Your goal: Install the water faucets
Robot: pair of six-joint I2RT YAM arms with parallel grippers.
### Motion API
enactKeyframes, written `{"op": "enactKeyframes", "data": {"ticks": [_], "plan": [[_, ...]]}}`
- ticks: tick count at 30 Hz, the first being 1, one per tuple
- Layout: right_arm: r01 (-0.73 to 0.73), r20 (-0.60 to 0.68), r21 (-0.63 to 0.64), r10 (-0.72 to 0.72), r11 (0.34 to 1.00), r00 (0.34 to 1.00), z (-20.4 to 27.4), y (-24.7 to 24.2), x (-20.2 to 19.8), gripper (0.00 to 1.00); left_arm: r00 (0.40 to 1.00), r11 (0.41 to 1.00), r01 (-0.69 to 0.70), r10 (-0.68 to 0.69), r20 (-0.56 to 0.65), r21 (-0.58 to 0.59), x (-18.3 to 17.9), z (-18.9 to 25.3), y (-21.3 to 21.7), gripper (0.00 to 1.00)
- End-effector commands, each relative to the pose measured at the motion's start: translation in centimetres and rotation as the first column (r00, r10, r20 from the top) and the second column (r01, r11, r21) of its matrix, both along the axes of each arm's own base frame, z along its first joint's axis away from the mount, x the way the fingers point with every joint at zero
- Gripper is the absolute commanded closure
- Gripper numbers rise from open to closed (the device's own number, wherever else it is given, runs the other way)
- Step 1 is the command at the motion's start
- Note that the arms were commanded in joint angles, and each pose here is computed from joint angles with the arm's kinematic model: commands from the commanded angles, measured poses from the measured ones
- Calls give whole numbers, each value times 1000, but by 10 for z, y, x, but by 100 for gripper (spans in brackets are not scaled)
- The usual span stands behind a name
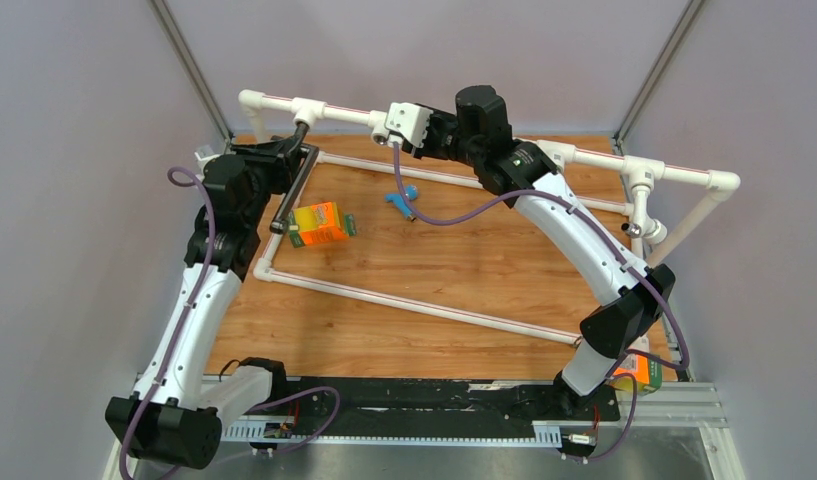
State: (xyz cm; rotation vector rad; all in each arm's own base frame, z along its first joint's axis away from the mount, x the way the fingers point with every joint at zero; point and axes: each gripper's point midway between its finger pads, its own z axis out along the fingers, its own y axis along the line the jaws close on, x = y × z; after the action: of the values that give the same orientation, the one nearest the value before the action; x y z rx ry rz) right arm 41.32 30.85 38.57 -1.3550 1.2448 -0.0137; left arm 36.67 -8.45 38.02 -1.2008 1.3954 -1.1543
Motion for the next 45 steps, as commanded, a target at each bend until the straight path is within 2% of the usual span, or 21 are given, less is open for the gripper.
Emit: {"op": "enactKeyframes", "data": {"ticks": [1,11,21,32,45], "plan": [[-5,-192,38,12,999,981,-37,7,-15,100,979,1000,5,-1,203,-19,-12,70,-1,100],[-4,-193,35,10,999,981,-38,6,-15,100,980,1000,10,-8,199,-12,-4,68,-3,100],[-6,-197,35,13,999,980,-40,7,-15,100,976,1000,-26,22,218,16,-11,77,4,100],[-14,-203,39,22,999,979,-41,8,-17,100,987,1000,-1,-1,164,12,4,53,-3,100],[-55,-223,36,61,998,973,-49,17,-27,100,984,991,29,-51,170,130,16,52,-10,100]]}}
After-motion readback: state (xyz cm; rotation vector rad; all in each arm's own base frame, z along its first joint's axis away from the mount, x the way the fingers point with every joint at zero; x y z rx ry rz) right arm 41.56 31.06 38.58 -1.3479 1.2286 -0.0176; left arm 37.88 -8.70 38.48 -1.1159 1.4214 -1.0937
